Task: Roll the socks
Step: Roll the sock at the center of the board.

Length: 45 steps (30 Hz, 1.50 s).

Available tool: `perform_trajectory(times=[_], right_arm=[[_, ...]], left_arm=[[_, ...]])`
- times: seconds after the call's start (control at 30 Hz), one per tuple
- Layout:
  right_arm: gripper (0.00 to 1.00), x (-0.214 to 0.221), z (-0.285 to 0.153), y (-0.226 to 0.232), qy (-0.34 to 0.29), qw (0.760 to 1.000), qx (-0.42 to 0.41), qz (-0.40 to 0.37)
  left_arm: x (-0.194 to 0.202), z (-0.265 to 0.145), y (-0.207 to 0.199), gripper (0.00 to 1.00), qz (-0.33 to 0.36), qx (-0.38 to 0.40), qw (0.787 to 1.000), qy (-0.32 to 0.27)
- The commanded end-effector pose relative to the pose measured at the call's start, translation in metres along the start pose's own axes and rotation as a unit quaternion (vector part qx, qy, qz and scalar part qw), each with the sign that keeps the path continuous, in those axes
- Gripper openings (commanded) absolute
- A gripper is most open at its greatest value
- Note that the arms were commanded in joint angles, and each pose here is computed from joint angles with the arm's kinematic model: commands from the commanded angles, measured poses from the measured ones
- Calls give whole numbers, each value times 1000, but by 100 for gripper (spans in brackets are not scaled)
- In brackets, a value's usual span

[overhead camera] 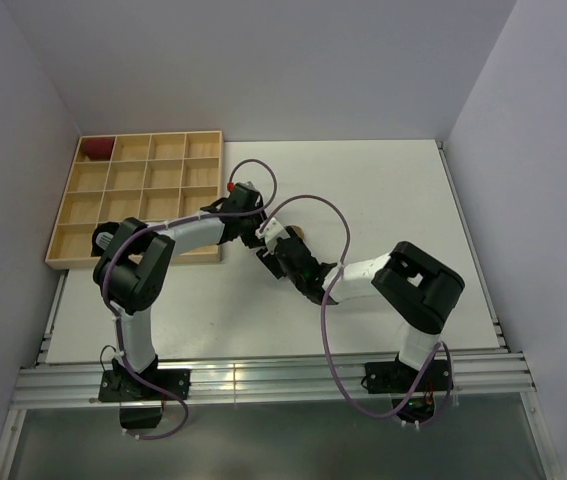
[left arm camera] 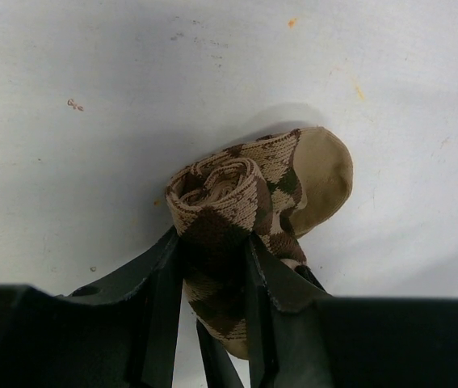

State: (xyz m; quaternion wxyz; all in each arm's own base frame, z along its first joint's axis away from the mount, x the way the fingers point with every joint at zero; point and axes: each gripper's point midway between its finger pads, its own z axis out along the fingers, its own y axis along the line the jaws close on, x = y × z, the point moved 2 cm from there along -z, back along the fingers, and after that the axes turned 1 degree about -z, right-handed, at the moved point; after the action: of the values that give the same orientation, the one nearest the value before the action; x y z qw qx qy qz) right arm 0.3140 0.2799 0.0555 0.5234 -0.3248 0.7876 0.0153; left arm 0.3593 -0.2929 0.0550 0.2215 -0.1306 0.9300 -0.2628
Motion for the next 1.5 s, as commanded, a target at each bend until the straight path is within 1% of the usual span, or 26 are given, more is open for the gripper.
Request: perform_trajectory(times=[0.0, 0.27, 0.4, 0.57, 0.6, 0.63, 0.73, 0.77, 0.8, 0.83, 0.87, 0.9, 0.93, 0.97, 1.0, 1.03, 1.07, 1.13, 1.17, 1.23, 1.3, 1.33, 1.37, 1.47], right_arm=[[67, -4, -2, -2, -13, 1000, -3, 27], [66, 0, 6, 2, -8, 1000, -5, 19], [66, -7, 13, 5, -12, 1000, -9, 15], [65, -5, 21, 8, -8, 1000, -10, 12], [63, -5, 21, 10, -8, 1000, -14, 15], [58, -5, 22, 10, -8, 1000, -18, 17], [36, -3, 22, 11, -2, 999, -27, 23], [20, -2, 21, 9, 2, 999, -27, 31], [14, 0, 18, 9, 5, 999, -34, 35], [2, 0, 16, 9, 7, 998, -42, 42], [0, 2, 16, 7, 12, 997, -47, 62], [0, 6, 14, 7, 30, 995, -61, 70], [0, 5, 13, 14, 38, 991, -99, 81], [0, 8, 14, 14, 50, 987, -111, 106], [0, 13, 15, 8, 70, 982, -122, 123], [0, 15, 13, 13, 78, 975, -155, 137], [0, 16, 12, 13, 87, 969, -169, 158], [0, 26, 14, 3, 107, 960, -179, 187], [0, 26, 11, 8, 114, 950, -205, 206], [0, 31, 12, 2, 126, 939, -219, 231], [0, 33, 9, 5, 137, 923, -249, 260], [0, 35, 10, 0, 141, 917, -253, 273], [0, 34, 7, 3, 146, 906, -272, 290], [0, 40, 8, 0, 164, 882, -298, 327]], left_arm=[[28, 8, 40, 15, 3, -71, 996, 59], [26, 7, 36, 15, -4, -69, 995, 69], [26, 9, 38, 15, -4, -69, 995, 72], [28, 10, 37, 15, -7, -66, 995, 73], [28, 10, 37, 15, -7, -66, 995, 73], [28, 10, 37, 15, -6, -66, 995, 73], [31, 11, 38, 16, -7, -61, 995, 78], [31, 10, 37, 18, -7, -56, 996, 75], [30, 10, 35, 20, -8, -52, 996, 73], [30, 10, 35, 22, -8, -50, 996, 71], [28, 8, 33, 27, -8, -45, 997, 65], [26, 7, 32, 29, -7, -44, 997, 59], [24, 7, 32, 32, -9, -46, 998, 53], [21, 5, 30, 39, -10, -44, 998, 47], [19, 5, 26, 41, -10, -36, 998, 44], [18, 5, 25, 45, -13, -32, 998, 43], [17, 4, 22, 53, -14, -29, 999, 40], [13, 4, 16, 60, -21, -18, 999, 32], [12, 2, 13, 65, -24, -11, 999, 28], [6, -1, 6, 68, -30, 2, 999, 16], [-1, -5, 2, 73, -34, 8, 999, 0], [-5, -7, -3, 73, -40, 15, 999, -10], [-10, -12, -6, 74, -44, 22, 999, -22], [-25, -23, -17, 74, -58, 43, 996, -55]])
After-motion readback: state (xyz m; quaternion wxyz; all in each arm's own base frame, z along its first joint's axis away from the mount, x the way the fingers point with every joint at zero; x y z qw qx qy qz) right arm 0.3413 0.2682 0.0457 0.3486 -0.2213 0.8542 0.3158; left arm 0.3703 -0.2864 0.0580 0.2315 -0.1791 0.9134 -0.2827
